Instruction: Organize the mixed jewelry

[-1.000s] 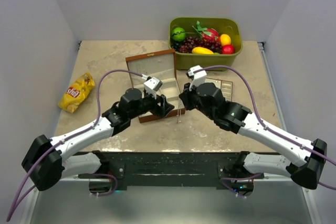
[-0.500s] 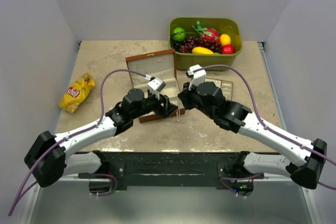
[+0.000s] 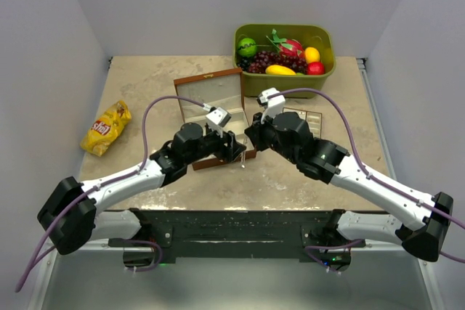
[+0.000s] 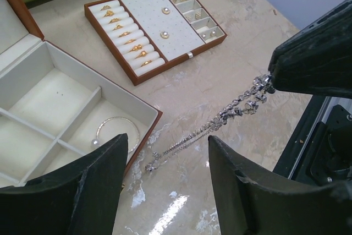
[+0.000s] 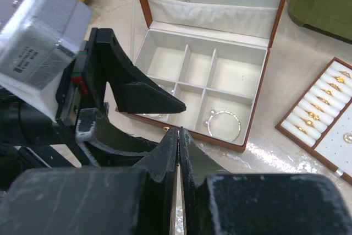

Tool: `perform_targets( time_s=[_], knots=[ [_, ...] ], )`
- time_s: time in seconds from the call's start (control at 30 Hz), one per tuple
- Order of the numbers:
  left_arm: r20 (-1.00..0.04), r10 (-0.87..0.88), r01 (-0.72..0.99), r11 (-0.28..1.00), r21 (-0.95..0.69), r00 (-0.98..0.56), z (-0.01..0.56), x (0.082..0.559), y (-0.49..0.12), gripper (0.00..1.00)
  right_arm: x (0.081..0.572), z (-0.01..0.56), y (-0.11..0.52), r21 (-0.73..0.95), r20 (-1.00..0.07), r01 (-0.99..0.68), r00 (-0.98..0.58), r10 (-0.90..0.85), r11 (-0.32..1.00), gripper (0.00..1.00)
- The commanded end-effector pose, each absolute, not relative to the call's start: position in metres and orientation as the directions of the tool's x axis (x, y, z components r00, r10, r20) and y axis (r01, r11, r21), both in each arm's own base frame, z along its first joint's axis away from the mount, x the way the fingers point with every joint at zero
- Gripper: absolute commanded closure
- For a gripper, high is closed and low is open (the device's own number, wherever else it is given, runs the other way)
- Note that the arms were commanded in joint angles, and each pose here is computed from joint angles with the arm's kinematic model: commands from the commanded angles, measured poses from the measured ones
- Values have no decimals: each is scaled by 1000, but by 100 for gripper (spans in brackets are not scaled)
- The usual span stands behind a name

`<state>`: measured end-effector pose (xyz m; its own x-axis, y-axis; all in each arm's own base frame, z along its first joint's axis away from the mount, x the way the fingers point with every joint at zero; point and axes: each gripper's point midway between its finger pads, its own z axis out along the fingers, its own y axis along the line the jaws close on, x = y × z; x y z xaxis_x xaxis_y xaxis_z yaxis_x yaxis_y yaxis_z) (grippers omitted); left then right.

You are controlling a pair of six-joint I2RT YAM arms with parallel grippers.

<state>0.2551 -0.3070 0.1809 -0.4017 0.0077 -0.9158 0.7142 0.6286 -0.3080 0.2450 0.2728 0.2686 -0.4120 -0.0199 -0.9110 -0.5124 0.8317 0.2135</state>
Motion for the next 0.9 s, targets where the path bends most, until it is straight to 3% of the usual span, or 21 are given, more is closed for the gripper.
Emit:
perform_targets(
  time_s=[0.0,0.87],
  knots=[
    [-939,-54,718,630,-295,-339,208,267,-315,36,248,297,281,245,-927,-539,-373,32,806,95],
    [-950,-69,699,661,-273,-306,225,268,-307,37,248,288,284,243,-923,-538,-385,21,807,94]
  ],
)
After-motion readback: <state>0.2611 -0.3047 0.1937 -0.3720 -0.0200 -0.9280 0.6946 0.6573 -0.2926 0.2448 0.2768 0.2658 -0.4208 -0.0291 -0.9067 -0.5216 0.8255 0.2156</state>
